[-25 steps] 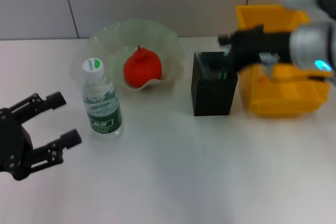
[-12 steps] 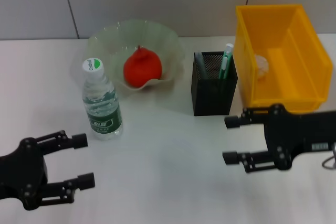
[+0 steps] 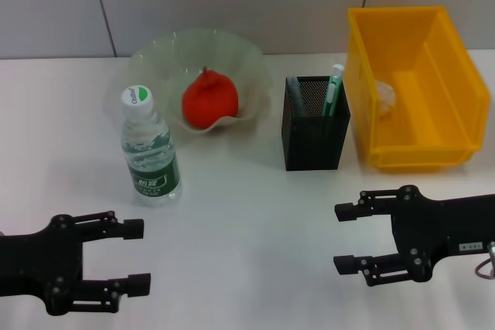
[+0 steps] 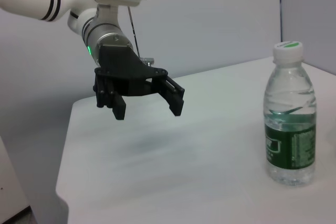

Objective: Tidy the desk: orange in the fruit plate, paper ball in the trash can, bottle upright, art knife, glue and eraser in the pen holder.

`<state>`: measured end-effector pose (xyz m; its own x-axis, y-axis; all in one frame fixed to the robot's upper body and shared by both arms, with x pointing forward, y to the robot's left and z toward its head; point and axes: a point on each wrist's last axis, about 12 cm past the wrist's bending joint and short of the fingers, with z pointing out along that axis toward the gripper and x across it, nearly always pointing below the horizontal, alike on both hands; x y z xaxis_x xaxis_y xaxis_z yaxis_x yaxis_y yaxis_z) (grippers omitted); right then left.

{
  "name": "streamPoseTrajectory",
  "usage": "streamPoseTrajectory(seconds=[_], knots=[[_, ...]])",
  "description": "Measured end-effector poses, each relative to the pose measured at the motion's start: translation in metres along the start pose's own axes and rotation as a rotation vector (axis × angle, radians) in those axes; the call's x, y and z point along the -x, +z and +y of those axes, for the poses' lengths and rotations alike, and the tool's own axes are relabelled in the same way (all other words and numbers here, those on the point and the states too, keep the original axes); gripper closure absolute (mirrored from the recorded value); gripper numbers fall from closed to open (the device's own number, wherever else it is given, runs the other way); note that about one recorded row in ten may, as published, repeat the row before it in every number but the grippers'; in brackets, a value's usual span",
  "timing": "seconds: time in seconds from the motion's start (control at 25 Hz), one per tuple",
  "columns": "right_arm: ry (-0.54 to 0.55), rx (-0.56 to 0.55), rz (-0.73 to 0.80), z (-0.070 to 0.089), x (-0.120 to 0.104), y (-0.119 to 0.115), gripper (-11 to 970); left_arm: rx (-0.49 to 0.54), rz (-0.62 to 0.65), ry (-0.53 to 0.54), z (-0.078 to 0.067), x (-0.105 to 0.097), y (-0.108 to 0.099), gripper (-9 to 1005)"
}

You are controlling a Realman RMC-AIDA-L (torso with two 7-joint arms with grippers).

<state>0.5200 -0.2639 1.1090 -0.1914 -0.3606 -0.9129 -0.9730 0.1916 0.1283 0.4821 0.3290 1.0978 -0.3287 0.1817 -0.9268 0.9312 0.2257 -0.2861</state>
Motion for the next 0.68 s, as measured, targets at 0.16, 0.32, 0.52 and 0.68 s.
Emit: streamPoseTrajectory(seconds=[0.16,0.32,0.52,0.68], knots=[[0.007,-0.021,-0.006,-0.001,-0.003,-0.007,219,-0.012,0.038,-0.008,0.006,0.004,0.007,181],[0.025,-0.041,-0.027,0.0,-0.013,-0.017,219,-0.024,0.052,0.002,0.011,0.011,0.013,181],[0.026,-0.056,-0.038,0.001,-0.018,-0.021,219,-0.034,0.058,-0.003,0.015,0.018,0.017,181],[0.027,-0.061,-0.038,0.0,-0.019,-0.022,219,-0.037,0.065,-0.002,0.017,0.021,0.018,181]])
